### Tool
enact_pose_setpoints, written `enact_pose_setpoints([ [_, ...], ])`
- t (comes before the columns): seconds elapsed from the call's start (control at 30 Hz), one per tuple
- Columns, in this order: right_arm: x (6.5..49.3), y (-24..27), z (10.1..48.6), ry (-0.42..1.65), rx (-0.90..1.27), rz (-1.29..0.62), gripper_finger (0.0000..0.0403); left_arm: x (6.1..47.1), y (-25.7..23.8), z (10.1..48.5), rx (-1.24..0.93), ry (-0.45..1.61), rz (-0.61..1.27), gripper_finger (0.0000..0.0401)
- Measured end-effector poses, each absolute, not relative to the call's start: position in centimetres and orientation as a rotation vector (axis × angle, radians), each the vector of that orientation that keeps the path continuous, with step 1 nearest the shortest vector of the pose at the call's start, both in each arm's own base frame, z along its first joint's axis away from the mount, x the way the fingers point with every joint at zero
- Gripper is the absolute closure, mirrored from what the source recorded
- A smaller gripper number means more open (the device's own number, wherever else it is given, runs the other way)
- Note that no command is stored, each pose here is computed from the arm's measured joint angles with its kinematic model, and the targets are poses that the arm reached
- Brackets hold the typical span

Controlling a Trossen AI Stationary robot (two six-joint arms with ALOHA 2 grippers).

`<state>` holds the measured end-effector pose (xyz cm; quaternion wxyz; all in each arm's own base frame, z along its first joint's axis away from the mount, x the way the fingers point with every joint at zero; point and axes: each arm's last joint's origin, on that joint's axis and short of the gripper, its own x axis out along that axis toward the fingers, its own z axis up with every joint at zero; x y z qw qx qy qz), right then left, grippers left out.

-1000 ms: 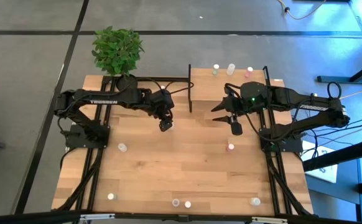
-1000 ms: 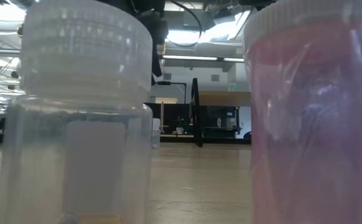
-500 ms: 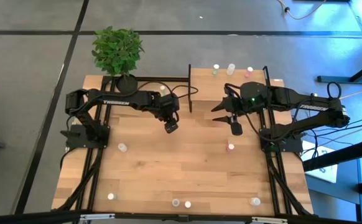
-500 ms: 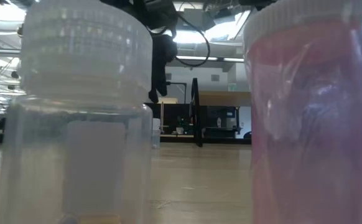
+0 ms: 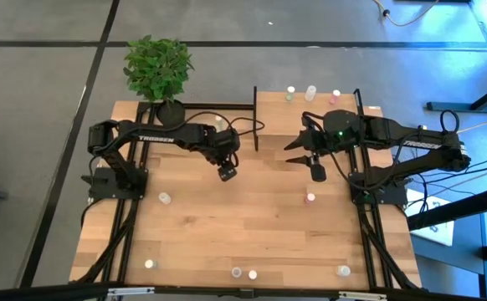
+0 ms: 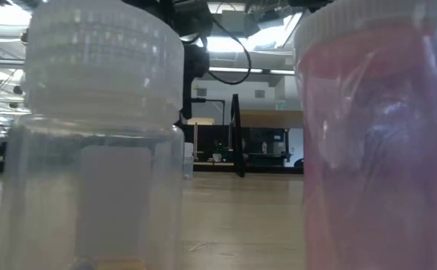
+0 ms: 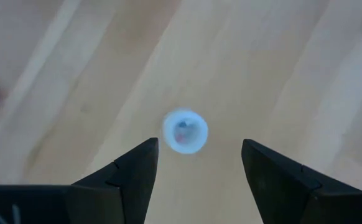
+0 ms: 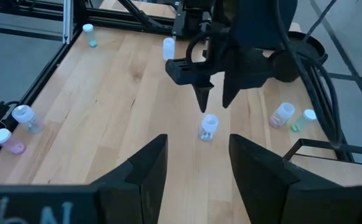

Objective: Pick and place medicine bottles onto shelf by color
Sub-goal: Put the middle transparent pill bottle on the shelf

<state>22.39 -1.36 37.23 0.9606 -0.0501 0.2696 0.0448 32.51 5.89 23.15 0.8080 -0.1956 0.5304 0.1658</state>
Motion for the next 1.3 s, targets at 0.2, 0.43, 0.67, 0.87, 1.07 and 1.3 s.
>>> enact_pose_setpoints([
  [0.2,22.4,-1.4,37.2,0.546,-0.102,0.091,0.0228,32.6,5.7,23.1,-0.278,1.153,0.288,0.0175],
  [0.43,22.4,-1.4,37.2,0.546,-0.101,0.091,0.0228,32.5,5.7,23.1,-0.102,1.182,0.163,0.0175],
  [0.67,22.4,-1.4,37.2,0.546,-0.101,0.091,0.0228,32.4,6.0,21.9,-0.097,1.163,0.160,0.0175],
  [0.87,22.4,-1.4,37.2,0.547,-0.101,0.091,0.0228,32.5,6.0,21.9,-0.097,1.149,0.157,0.0175],
  [1.07,22.4,-1.4,37.2,0.546,-0.101,0.091,0.0228,32.6,6.0,21.6,-0.110,1.161,0.155,0.0161],
  [1.3,22.4,-1.4,37.2,0.547,-0.101,0.091,0.0228,32.7,6.1,21.4,-0.115,1.158,0.179,0.0111],
])
